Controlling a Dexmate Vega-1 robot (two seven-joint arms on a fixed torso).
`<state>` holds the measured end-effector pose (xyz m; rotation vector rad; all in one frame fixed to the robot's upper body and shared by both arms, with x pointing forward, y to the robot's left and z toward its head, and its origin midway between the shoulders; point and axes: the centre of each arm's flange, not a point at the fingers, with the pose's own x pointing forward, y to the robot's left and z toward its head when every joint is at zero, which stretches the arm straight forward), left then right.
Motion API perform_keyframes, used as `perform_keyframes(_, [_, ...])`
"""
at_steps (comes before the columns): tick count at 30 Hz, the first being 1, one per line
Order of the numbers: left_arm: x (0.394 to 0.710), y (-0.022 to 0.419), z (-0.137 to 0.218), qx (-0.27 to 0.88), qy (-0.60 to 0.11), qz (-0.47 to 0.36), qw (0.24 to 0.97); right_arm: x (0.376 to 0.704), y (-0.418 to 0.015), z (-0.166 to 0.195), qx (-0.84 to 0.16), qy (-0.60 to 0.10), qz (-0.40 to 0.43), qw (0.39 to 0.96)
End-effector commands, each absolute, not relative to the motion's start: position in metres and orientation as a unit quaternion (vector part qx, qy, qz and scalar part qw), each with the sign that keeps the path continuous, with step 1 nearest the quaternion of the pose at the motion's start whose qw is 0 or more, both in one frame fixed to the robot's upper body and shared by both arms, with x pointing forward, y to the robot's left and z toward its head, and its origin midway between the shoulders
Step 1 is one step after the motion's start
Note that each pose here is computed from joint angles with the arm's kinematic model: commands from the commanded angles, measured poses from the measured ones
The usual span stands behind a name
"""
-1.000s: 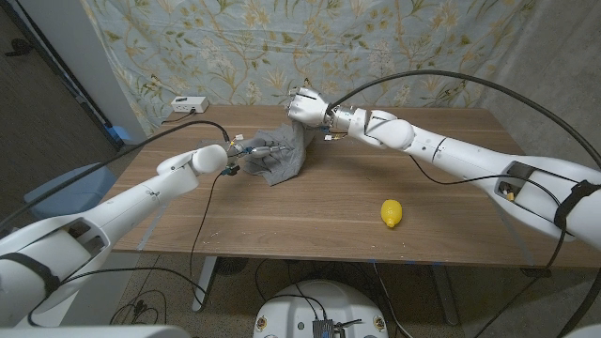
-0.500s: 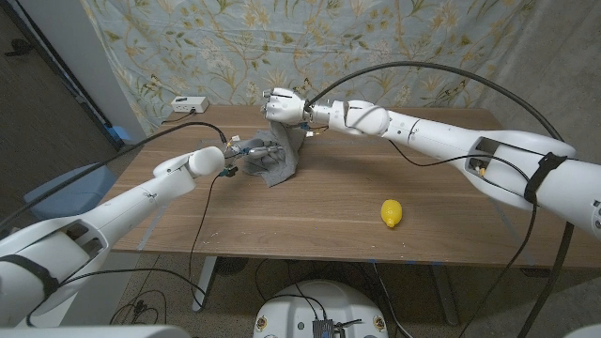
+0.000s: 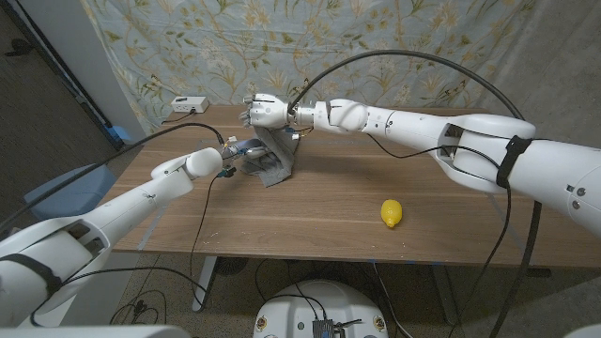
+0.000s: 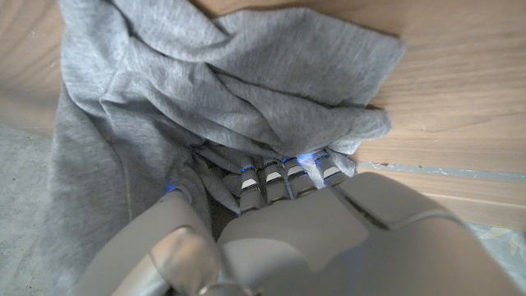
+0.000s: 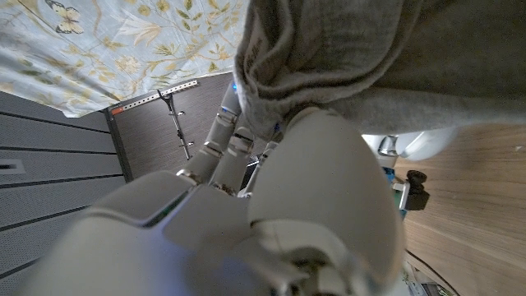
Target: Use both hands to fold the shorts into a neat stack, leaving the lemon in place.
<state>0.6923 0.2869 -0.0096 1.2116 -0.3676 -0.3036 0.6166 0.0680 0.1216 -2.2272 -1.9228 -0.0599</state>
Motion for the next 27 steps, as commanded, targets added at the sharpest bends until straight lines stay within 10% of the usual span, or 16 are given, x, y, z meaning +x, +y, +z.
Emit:
perform_keyframes(1, [0.694, 0.290, -0.006, 0.563, -0.176, -0.140, 0.796, 0.619, 0.074, 0.128, -0.746, -0.632, -0.111, 0.178])
perform_keyframes(27, [0.624, 0.323, 0.062, 0.567, -0.206, -0.026, 0.797, 0.638, 0.042, 0.136, -0.777, -0.566, -0.182, 0.205])
